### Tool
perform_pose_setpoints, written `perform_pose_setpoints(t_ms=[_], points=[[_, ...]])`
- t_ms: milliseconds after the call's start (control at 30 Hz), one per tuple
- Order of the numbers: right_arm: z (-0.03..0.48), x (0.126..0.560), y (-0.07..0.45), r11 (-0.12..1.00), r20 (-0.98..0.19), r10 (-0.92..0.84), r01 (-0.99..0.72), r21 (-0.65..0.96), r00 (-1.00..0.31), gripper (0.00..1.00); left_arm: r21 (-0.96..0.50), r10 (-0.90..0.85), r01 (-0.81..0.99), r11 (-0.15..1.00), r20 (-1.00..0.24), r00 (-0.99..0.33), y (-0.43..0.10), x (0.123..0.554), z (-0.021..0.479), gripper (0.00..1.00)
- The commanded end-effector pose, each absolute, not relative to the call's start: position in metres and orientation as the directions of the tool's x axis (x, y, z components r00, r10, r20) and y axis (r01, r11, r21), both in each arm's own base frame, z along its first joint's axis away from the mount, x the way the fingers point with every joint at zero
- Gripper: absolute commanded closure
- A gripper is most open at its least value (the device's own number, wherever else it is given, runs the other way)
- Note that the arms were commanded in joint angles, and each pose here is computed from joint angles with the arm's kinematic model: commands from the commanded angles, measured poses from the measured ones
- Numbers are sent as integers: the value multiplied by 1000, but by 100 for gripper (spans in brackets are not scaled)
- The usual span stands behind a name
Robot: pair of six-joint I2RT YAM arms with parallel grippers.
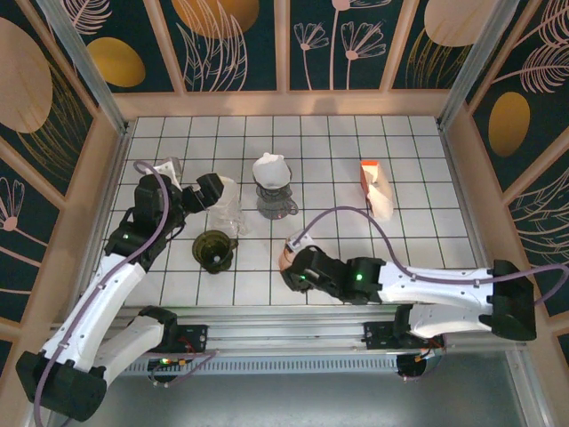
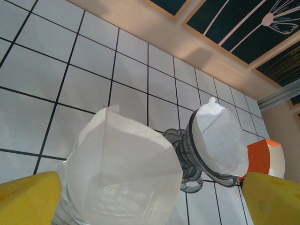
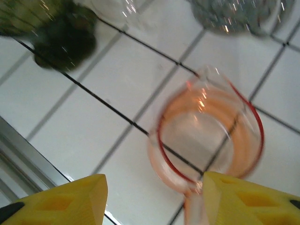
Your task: Place the coffee filter in the dripper
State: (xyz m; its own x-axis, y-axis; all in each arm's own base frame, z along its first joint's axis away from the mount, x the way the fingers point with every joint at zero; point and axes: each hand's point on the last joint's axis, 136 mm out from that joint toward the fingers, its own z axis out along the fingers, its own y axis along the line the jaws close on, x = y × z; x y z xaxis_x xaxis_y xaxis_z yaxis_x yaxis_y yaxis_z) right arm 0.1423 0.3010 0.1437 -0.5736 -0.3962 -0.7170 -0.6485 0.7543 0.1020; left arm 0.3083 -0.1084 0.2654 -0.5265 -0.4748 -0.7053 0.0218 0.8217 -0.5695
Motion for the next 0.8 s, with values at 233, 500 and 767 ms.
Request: perform_pose_setpoints(t_ms=[233, 500, 767], points=[[163, 166, 407, 534, -818, -370, -822, 200, -440, 39, -518, -453, 55, 853, -790, -414, -91, 296, 318, 1], [161, 195, 454, 457, -846, -310, -848, 268, -434, 35, -515, -450, 75, 854, -802, -393, -87, 282, 329, 1], [152, 205, 473, 439, -854, -277, -849, 295, -440, 34, -521, -453, 99, 848, -809, -374, -86, 274, 338, 1]])
